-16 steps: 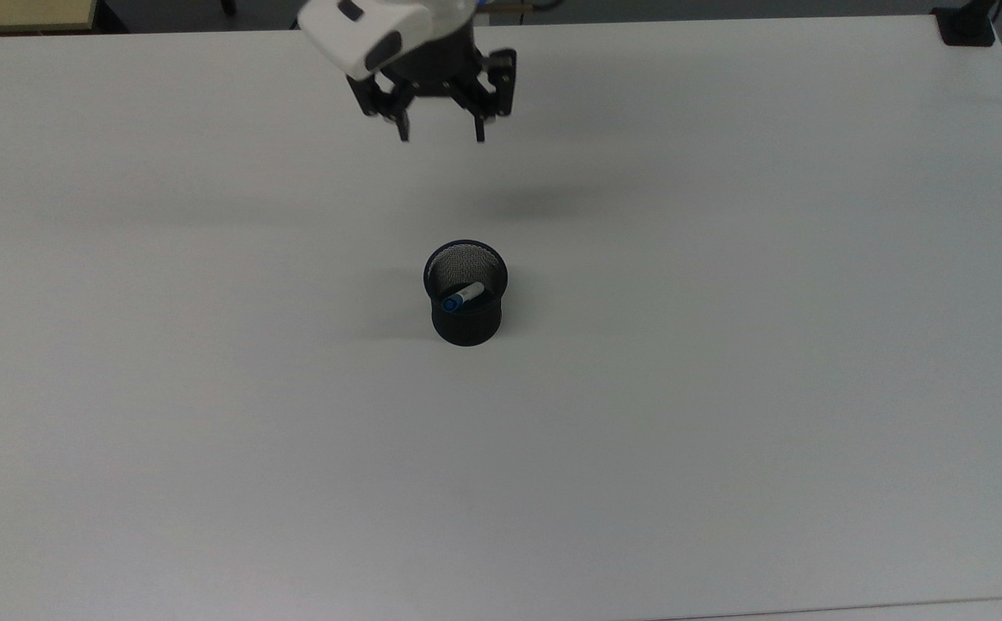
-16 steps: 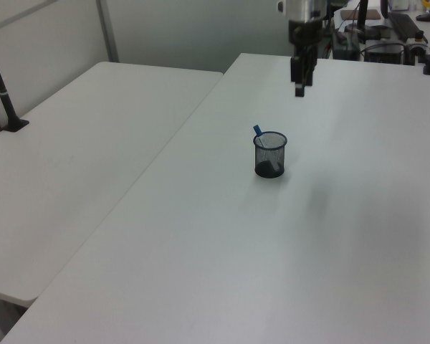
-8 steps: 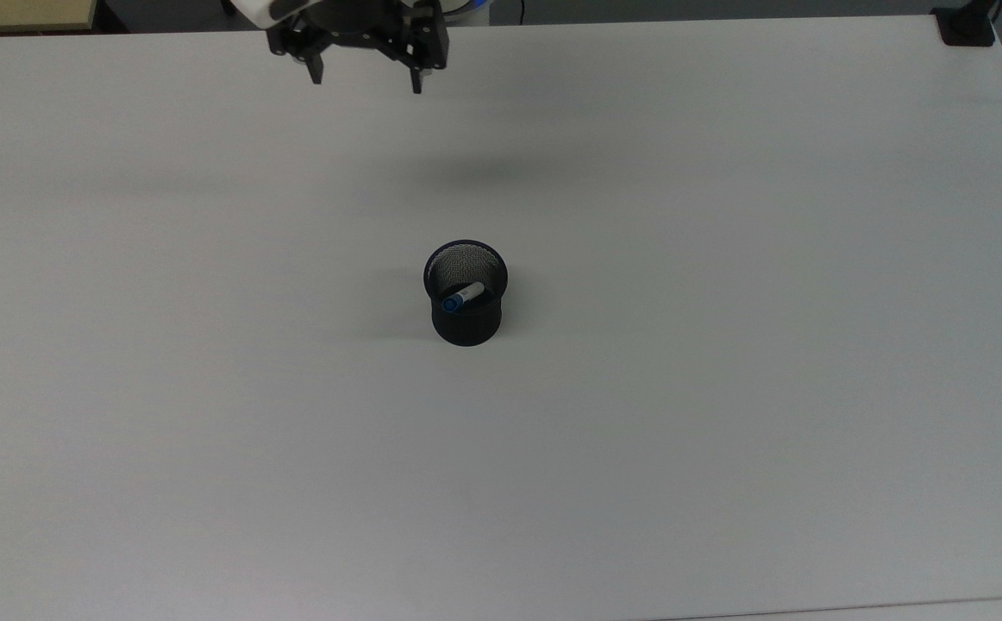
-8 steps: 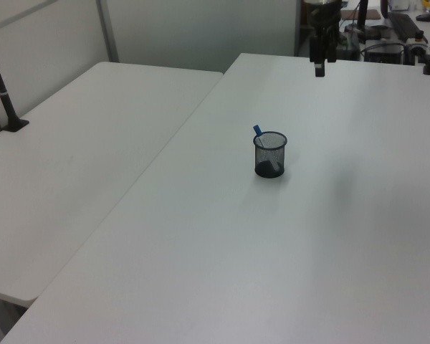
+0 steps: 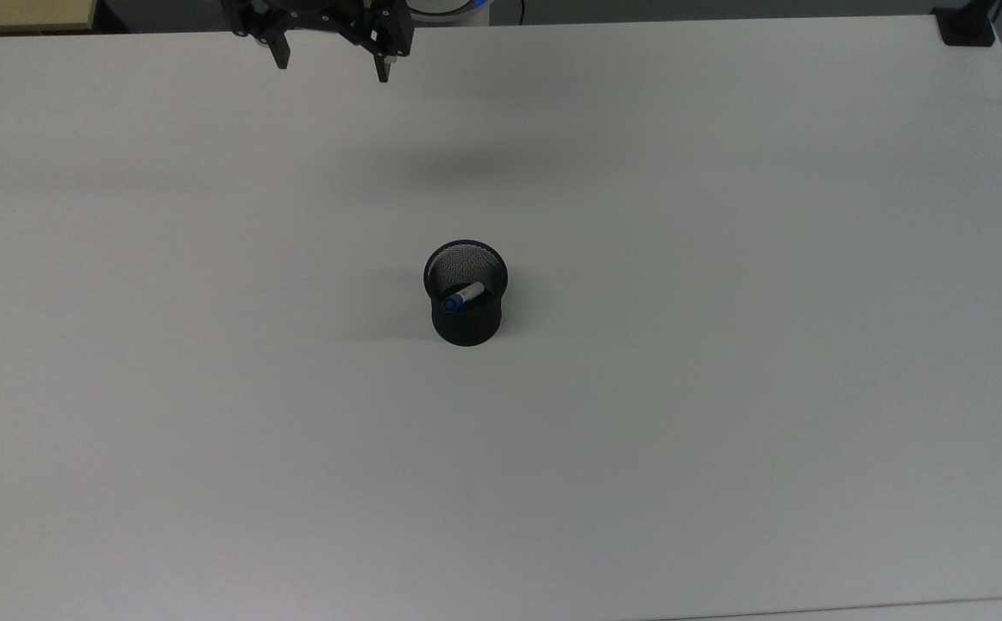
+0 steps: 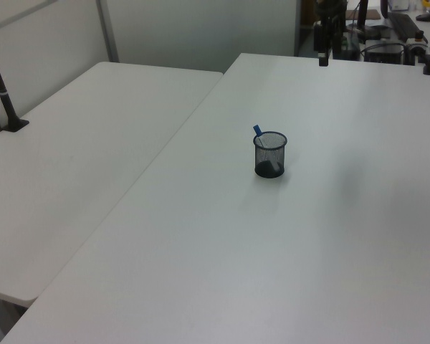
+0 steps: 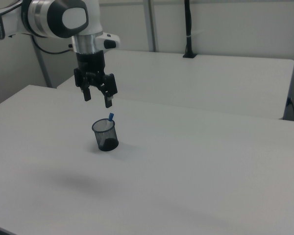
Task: Insert the marker
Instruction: 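Open the gripper and raise it away from the cup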
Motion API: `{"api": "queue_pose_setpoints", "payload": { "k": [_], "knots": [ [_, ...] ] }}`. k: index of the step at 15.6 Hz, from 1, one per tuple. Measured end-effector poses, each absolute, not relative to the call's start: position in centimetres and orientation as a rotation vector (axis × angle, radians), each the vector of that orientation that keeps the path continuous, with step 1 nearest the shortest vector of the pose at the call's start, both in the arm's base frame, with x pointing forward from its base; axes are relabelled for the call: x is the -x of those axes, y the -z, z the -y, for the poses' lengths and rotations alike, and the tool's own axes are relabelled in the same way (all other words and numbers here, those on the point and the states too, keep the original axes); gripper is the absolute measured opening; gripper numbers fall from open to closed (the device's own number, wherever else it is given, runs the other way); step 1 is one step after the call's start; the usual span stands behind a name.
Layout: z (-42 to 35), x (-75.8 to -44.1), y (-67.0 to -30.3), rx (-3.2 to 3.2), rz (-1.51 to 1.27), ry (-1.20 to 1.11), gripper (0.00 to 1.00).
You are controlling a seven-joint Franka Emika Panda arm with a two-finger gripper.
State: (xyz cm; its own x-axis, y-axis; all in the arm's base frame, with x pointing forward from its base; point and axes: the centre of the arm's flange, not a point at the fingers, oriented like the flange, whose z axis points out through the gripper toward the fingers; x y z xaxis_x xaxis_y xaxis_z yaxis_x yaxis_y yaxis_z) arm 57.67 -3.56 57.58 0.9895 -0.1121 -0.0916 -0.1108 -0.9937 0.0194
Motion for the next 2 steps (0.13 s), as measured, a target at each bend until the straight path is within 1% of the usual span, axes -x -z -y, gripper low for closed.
{"api": "queue_pose_setpoints", "payload": {
  "k": [2],
  "knots": [
    [3.14,-57.77,-57.49,-3.119,0.164,0.144,1.00]
  ]
}}
